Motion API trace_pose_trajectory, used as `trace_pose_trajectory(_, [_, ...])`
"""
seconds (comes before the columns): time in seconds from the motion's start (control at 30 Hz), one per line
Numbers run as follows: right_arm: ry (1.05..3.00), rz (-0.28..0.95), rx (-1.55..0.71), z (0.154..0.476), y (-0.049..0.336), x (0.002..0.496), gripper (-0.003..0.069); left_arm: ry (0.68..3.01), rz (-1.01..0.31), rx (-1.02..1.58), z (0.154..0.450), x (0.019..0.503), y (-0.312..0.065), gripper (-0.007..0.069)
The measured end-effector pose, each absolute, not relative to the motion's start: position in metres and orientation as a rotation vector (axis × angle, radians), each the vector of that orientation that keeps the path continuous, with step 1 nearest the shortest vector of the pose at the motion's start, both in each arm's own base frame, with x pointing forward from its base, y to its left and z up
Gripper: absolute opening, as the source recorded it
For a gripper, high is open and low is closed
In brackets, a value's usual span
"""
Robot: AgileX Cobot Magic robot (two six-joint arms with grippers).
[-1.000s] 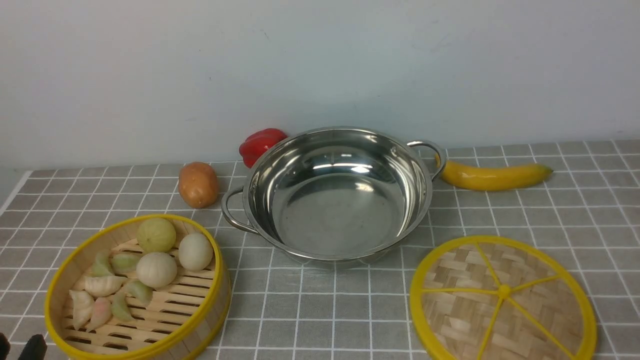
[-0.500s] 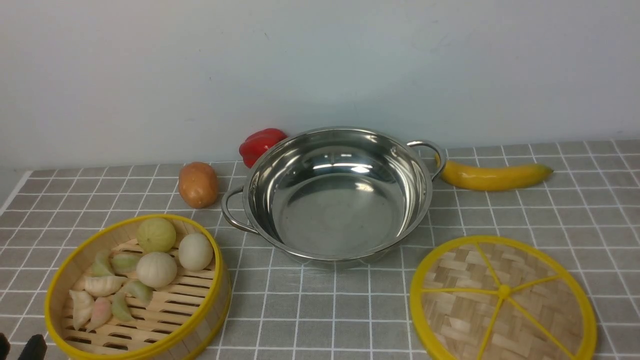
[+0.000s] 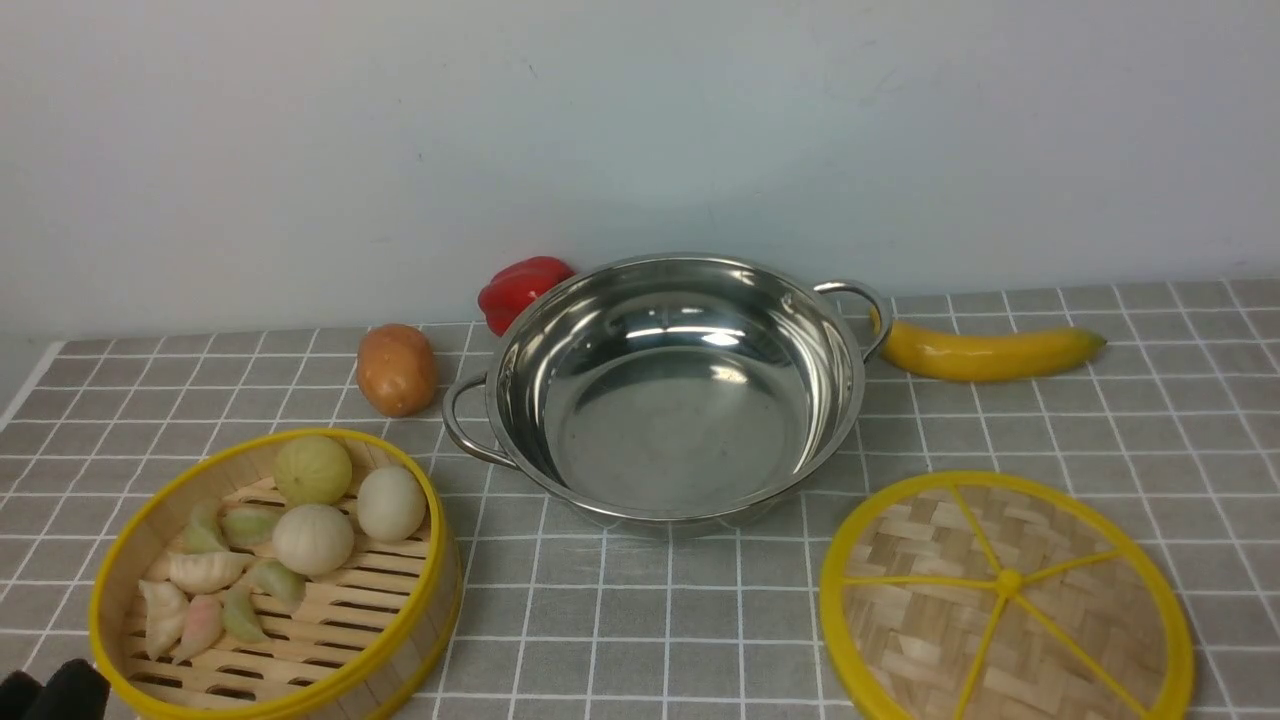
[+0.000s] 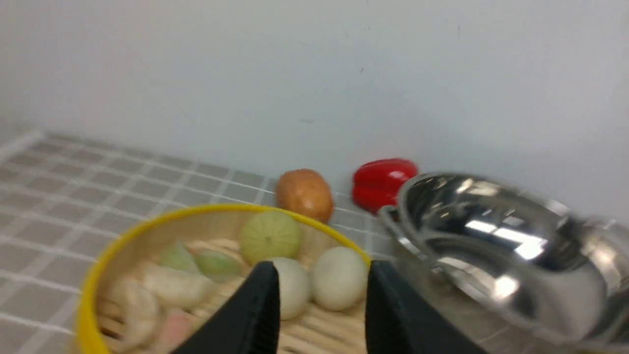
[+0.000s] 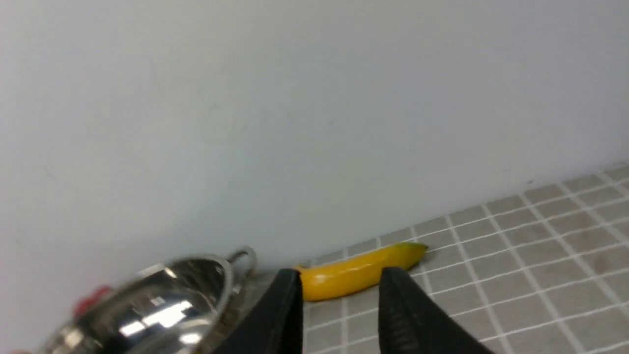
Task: Place the steamer in the pot on the grey tablecloth, and put the lid on the steamer.
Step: 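Grasp the rim of the steamer basket holding the buns with the left gripper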
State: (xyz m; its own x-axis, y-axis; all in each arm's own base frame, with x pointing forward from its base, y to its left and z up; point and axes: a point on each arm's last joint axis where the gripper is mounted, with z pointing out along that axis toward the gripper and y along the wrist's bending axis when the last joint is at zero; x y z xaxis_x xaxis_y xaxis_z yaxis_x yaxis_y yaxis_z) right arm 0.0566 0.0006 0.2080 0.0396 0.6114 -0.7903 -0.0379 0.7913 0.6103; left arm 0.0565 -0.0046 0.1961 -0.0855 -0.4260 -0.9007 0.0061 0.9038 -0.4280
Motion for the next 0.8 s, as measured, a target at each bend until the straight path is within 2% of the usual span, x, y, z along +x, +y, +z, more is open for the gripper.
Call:
trace_pose_trajectory(0.1, [1.393, 0.726, 0.674, 0.209, 0.0, 0.057, 0.024, 1.571, -0.62, -0.553, 0.198, 0.056, -0.007, 0.0243])
trace_pose_trajectory(0.17, [1.368, 0.795, 0.738, 0.209, 0.0, 0.057, 0.024, 1.539, -0.71, -0.633, 0.199, 0.057, -0.007, 0.0243])
trace_pose_trajectory(0.23, [1.351, 0.836, 0.775, 0.21, 0.0, 0.057, 0.024, 1.521, -0.739, -0.661, 0.2, 0.057, -0.007, 0.0243])
trace_pose_trajectory(0.53, [1.349, 0.865, 0.799, 0.209, 0.001, 0.057, 0.024, 1.503, -0.74, -0.67, 0.201, 0.057, -0.006, 0.0243])
trace_pose_trajectory(0.67, [1.237, 0.879, 0.813, 0.219, -0.005, 0.055, 0.024, 1.407, -0.745, -0.704, 0.207, 0.057, -0.001, 0.0243])
trace_pose_trajectory(0.8, [1.03, 0.73, 0.607, 0.271, -0.011, 0.041, 0.024, 1.22, -0.557, -0.543, 0.245, 0.05, 0.007, 0.0243])
